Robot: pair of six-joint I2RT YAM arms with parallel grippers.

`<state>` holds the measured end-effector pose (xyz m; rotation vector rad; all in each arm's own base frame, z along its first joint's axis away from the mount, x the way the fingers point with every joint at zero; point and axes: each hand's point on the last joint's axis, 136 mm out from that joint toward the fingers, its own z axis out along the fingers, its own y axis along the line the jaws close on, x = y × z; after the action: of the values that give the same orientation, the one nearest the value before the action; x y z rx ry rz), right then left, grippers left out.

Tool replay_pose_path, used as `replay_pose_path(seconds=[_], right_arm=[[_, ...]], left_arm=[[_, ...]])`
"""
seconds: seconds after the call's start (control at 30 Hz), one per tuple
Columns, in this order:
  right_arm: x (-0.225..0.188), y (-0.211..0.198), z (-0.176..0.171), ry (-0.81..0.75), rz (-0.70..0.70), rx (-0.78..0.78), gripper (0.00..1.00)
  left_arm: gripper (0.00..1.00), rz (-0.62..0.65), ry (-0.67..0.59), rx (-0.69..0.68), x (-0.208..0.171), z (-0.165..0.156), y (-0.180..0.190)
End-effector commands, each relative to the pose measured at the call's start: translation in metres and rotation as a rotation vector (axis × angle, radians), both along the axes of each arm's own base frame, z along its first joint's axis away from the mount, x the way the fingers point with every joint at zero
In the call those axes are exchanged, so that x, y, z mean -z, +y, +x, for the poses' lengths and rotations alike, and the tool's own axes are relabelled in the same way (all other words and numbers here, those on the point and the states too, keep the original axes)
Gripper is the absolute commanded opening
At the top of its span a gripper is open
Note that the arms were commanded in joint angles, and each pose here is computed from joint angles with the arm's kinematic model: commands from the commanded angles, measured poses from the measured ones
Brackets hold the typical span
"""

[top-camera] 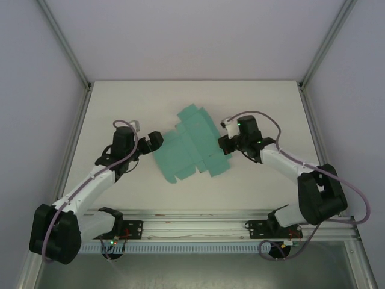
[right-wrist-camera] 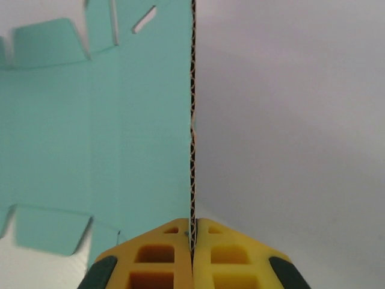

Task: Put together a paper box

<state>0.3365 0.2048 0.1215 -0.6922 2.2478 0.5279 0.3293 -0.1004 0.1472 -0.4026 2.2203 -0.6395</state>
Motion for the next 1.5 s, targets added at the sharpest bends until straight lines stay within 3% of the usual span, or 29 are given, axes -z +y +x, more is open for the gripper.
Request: replay_pose_path(seconds=[0.0,0.5,0.7,1.03,1.2,1.27,1.47], right_arm=[[0.015,-0.015,0.015,-0.157,-0.29,-0.049,0.02],[0.012,0.031,0.033,-0.638,-0.721,-0.337,0.0],[0.004,0.057,0.025,-0.689,-0.727,-0.452,0.0],[0.005,0.059,0.032,-0.759,-0.741,-0.423,0.0],[-0.008,0.062,0.029,-0.771,-0.714,-0.417,0.0],[-0.007,0.063,0.027,-0.765,-0.707,-0.427,0.0],[-0.009,0.061,0.034,-0.769,-0.725,-0.393,0.0]], left_arm=[[1.0,-0.042,-0.072,0.084,-0.024,0.01,-0.017],[1.0,-0.193,-0.083,0.282,-0.051,0.041,-0.068],[1.0,-0.114,-0.028,0.312,-0.053,0.063,-0.077],[0.99,-0.135,0.066,0.37,-0.021,0.063,-0.101],[0.9,-0.115,0.105,0.346,-0.005,0.059,-0.097],[0.82,-0.13,0.11,0.356,-0.002,0.056,-0.101],[0.74,-0.144,0.11,0.386,-0.002,0.049,-0.112]])
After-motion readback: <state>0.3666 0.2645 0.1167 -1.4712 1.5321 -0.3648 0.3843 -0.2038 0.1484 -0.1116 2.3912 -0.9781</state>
